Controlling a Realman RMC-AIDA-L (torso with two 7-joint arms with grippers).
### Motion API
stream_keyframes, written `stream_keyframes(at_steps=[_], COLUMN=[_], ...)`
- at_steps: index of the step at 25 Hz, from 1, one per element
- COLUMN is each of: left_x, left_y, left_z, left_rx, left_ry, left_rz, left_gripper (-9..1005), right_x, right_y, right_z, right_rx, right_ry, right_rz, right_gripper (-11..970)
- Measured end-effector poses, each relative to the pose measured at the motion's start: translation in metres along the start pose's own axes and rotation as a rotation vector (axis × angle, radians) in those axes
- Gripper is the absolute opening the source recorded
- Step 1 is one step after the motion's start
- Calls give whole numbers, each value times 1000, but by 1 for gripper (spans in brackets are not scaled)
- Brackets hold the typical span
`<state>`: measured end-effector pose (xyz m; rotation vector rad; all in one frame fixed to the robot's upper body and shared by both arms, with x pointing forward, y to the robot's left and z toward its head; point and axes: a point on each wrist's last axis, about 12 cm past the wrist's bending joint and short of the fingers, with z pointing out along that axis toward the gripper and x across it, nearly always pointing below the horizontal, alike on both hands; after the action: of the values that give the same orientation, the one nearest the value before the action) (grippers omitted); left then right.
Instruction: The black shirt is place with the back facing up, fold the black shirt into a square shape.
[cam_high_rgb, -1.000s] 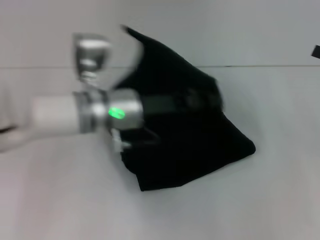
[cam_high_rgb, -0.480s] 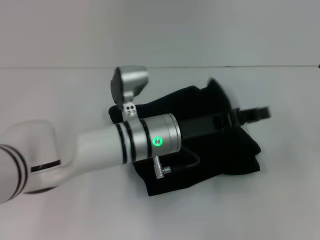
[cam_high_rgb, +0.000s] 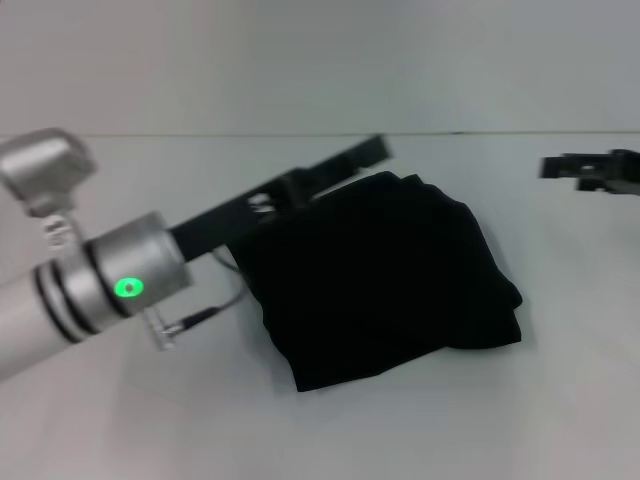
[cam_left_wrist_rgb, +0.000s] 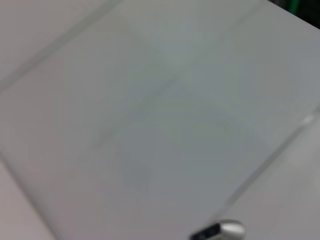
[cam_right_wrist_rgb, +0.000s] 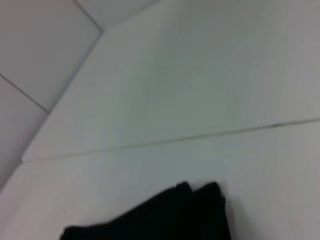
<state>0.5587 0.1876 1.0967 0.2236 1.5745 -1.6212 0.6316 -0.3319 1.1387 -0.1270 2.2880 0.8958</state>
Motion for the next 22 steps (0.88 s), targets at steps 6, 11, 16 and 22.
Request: stream_keyframes(at_steps=[6,11,16,22], left_x=[-12,-16,-20,-25], left_y=[10,14,21,23], left_z=[-53,-70,-77,-75], left_rx=[-155,-234,-307,-319], left_ry=[-17,-10,-12,-8], left_rz=[112,169,182,193], left_gripper=[792,816,816,821], right_x=[1,4,16,24], right_y=[21,28,30,37], right_z=[52,70,81,93], right_rx=[58,84,94,86], right_ry=[108,110,111,103], right_rz=[-23,-28,-2,3], right_gripper=[896,895,786,689])
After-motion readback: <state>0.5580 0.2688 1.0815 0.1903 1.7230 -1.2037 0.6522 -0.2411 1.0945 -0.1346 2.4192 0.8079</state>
